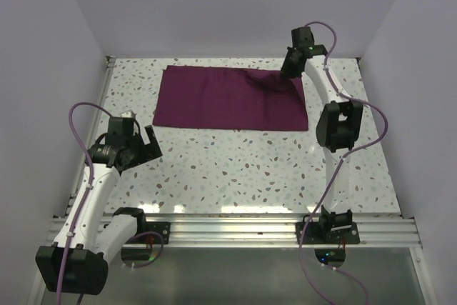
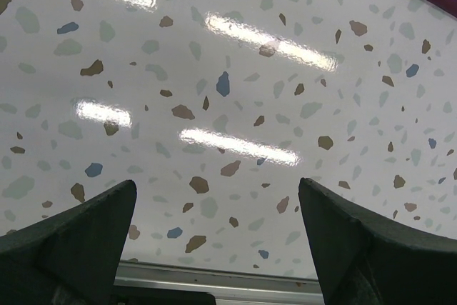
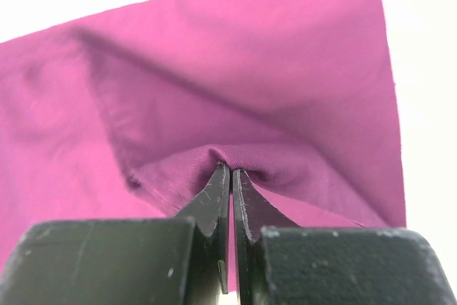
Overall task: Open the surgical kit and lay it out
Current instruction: Open the surgical kit at the center of the board.
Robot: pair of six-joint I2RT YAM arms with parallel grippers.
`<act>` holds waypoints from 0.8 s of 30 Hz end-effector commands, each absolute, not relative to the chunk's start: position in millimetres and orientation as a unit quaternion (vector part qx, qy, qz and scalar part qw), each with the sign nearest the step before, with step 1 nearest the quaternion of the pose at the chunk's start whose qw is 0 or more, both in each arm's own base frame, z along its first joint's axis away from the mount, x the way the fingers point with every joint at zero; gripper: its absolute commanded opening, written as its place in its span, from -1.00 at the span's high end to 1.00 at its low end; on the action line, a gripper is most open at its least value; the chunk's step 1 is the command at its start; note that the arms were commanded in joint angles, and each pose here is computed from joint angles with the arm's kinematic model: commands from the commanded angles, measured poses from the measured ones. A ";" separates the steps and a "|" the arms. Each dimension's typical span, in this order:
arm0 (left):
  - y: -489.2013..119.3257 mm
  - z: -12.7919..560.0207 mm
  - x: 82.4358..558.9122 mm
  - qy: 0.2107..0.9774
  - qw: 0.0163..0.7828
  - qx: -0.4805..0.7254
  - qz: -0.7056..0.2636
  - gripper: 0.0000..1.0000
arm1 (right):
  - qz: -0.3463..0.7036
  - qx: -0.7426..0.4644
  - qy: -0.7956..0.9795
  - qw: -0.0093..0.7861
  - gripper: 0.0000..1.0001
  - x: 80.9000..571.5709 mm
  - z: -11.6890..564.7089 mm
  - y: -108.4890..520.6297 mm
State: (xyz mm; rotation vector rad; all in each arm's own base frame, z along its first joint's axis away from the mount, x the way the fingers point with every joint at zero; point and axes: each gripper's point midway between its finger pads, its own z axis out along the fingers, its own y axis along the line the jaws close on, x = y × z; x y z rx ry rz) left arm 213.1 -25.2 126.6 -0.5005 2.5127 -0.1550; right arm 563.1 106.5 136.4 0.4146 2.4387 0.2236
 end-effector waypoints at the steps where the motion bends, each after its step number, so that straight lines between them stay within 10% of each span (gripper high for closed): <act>1: -24.4 126.2 218.7 0.935 0.292 -0.191 -0.058 -0.99 | 0.060 0.199 0.924 0.322 1.00 578.8 123.3 79.5; 9: -28.5 121.8 217.2 0.939 0.281 -0.187 -0.064 -0.99 | 0.017 0.285 0.892 0.351 0.91 609.1 94.8 30.4; 10: -29.4 120.4 216.8 0.941 0.277 -0.185 -0.063 -0.99 | 0.015 0.294 0.887 0.357 0.74 613.0 95.1 23.0; 11: -29.8 119.3 216.1 0.941 0.276 -0.186 -0.063 -0.99 | 0.004 0.302 0.882 0.362 -0.21 615.2 95.1 16.8; 13: -31.1 118.5 215.6 0.942 0.274 -0.183 -0.064 -0.99 | -0.020 0.317 0.877 0.362 -0.97 615.6 92.0 1.5; 24: -30.8 119.2 215.7 0.942 0.275 -0.184 -0.059 -0.99 | 0.056 0.285 0.866 0.406 -0.94 607.0 113.2 16.4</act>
